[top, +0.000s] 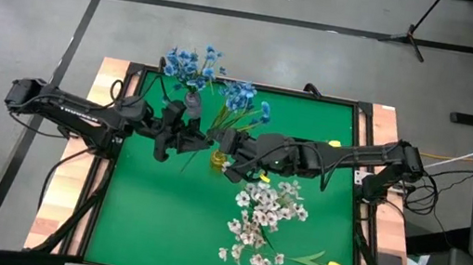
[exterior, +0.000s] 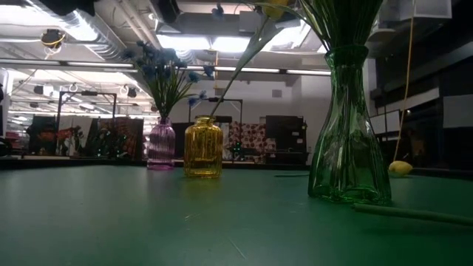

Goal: Sort flowers into vase by color
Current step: Put the blue flowers into the purple vase

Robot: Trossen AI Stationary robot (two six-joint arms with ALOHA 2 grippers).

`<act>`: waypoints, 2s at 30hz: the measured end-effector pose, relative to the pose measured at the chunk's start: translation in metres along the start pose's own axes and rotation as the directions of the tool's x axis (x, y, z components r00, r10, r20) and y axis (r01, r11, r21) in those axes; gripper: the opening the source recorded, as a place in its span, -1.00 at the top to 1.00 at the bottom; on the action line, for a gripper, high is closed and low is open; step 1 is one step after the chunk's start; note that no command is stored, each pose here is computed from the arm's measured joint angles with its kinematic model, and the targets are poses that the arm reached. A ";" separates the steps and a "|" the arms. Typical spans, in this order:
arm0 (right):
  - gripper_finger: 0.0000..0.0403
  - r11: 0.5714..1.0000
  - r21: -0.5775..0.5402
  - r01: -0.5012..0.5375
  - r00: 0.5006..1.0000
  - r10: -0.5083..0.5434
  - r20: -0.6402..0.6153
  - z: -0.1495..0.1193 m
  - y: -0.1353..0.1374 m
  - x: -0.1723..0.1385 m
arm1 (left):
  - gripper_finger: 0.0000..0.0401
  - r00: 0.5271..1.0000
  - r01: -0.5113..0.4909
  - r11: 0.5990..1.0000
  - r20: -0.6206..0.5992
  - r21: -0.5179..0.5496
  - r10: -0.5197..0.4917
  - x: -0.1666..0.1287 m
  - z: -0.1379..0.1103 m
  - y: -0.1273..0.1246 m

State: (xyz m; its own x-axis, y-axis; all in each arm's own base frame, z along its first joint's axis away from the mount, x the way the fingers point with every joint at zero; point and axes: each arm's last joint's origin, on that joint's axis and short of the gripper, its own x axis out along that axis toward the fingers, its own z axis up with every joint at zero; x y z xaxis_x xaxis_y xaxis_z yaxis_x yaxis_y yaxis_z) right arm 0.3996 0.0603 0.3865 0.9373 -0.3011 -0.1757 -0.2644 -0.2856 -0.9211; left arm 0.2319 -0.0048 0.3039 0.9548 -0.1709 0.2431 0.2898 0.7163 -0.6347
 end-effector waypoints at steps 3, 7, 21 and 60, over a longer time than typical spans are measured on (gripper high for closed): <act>0.89 1.000 -0.002 0.000 1.000 0.000 0.000 0.000 0.000 0.000 | 0.74 1.000 -0.008 1.000 0.002 0.005 0.008 0.000 0.000 0.001; 0.89 1.000 -0.004 0.000 1.000 0.000 0.000 0.000 0.000 0.000 | 0.94 1.000 -0.016 0.999 0.001 0.029 0.016 0.000 -0.001 0.001; 0.43 0.999 0.034 -0.014 0.998 0.016 -0.055 -0.002 0.001 0.000 | 0.95 0.994 -0.090 0.996 0.071 0.027 0.088 -0.001 0.005 0.007; -0.15 0.970 0.186 0.156 0.949 -0.094 -0.302 0.004 -0.064 -0.129 | 0.97 0.666 -0.746 0.393 0.620 0.538 0.415 -0.056 -0.062 -0.001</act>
State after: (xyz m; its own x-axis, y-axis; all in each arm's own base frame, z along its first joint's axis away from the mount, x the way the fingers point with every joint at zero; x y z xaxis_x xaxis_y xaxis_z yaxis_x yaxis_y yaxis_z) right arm 0.2971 0.1211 0.4668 0.8454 -0.5335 0.0252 -0.0683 -0.1547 -0.9856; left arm 0.1821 -0.0379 0.2457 0.7154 0.6031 0.3527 -0.6336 0.7728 -0.0362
